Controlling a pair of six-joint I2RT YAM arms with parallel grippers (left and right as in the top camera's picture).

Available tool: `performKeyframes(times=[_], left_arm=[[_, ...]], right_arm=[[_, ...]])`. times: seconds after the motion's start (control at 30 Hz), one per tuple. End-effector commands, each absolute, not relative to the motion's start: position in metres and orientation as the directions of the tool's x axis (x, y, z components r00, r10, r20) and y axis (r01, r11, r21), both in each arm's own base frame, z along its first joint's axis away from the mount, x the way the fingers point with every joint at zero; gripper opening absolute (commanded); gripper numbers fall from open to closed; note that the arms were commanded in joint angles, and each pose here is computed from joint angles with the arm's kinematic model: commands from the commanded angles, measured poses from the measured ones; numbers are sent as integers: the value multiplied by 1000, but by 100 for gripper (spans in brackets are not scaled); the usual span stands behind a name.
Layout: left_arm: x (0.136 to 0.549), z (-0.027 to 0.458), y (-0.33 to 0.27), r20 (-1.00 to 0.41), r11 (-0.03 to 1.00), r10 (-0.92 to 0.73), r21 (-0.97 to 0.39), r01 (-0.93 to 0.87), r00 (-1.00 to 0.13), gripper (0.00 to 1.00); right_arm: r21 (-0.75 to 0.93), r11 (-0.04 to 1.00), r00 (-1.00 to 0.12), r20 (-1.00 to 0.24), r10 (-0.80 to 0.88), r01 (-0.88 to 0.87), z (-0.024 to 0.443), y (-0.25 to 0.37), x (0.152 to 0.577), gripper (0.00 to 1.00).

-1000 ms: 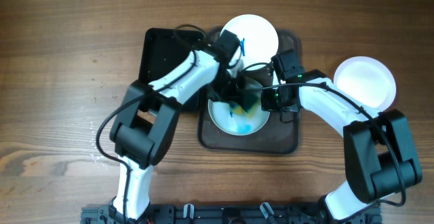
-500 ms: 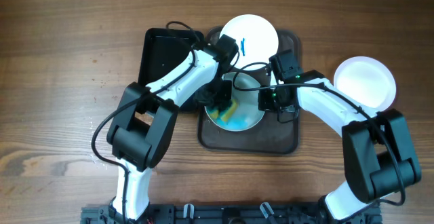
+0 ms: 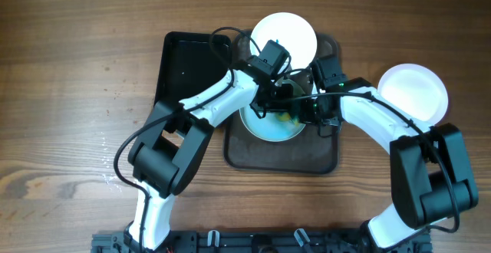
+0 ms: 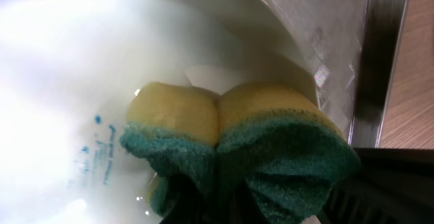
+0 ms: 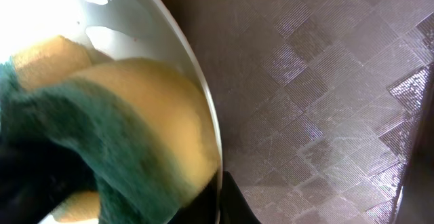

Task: Clean dirty plates on tray and stack at the side
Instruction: 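Scrub the plate held by the right gripper with the sponge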

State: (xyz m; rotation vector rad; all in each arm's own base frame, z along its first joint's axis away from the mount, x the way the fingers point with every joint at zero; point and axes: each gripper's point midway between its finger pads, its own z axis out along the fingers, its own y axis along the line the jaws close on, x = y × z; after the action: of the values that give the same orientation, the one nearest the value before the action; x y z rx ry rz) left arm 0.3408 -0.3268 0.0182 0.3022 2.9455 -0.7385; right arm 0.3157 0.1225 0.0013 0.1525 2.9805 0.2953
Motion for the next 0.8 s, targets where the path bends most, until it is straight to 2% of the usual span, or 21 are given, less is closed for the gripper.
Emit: performKeyframes(times=[0.0,0.07,0.13,0.23,0.3,0.37,0.43,0.53,0.6,0.67,0.77], left_arm=[[382,-3,-262,-181,956,44,-277,94,-983,4],[392,-10,-210,-181,993,16,-109,36,-983,4],[397,-8,-172,-178,999,46,-4,48,-983,4],[401,-1,-171,-190,999,37,-24,43,-981,4],[397,4,-203,-165,983,31,-173,60,-986,4],[386,14,-251,-103,919,-9,-394,32,-995,4],[379,24,-287,-104,863,25,-499,74,-994,4],[356,26,-335,-154,832,128,-521,191,-980,4],[348,19,-346,-149,834,136,-516,194,-979,4],[350,9,-340,-135,852,125,-494,176,-983,4],[365,-8,-283,-125,943,73,-316,109,-990,4]], right_arm=[[123,991,-997,-58,55,47,-21,112,293,4],[122,991,-997,-55,54,47,-21,111,292,4],[121,992,-997,-55,52,45,-21,111,292,4],[119,992,-997,-51,51,45,-21,111,291,4],[117,992,-998,-46,51,45,-21,111,290,4],[117,992,-998,-45,51,45,-21,111,290,4],[117,993,-998,-45,41,35,-21,111,289,4],[112,994,-999,-39,21,16,-21,110,287,4],[112,994,-999,-37,22,17,-21,110,287,4],[111,994,-999,-34,22,18,-21,109,286,4],[111,994,-999,-34,22,18,-21,109,286,4]])
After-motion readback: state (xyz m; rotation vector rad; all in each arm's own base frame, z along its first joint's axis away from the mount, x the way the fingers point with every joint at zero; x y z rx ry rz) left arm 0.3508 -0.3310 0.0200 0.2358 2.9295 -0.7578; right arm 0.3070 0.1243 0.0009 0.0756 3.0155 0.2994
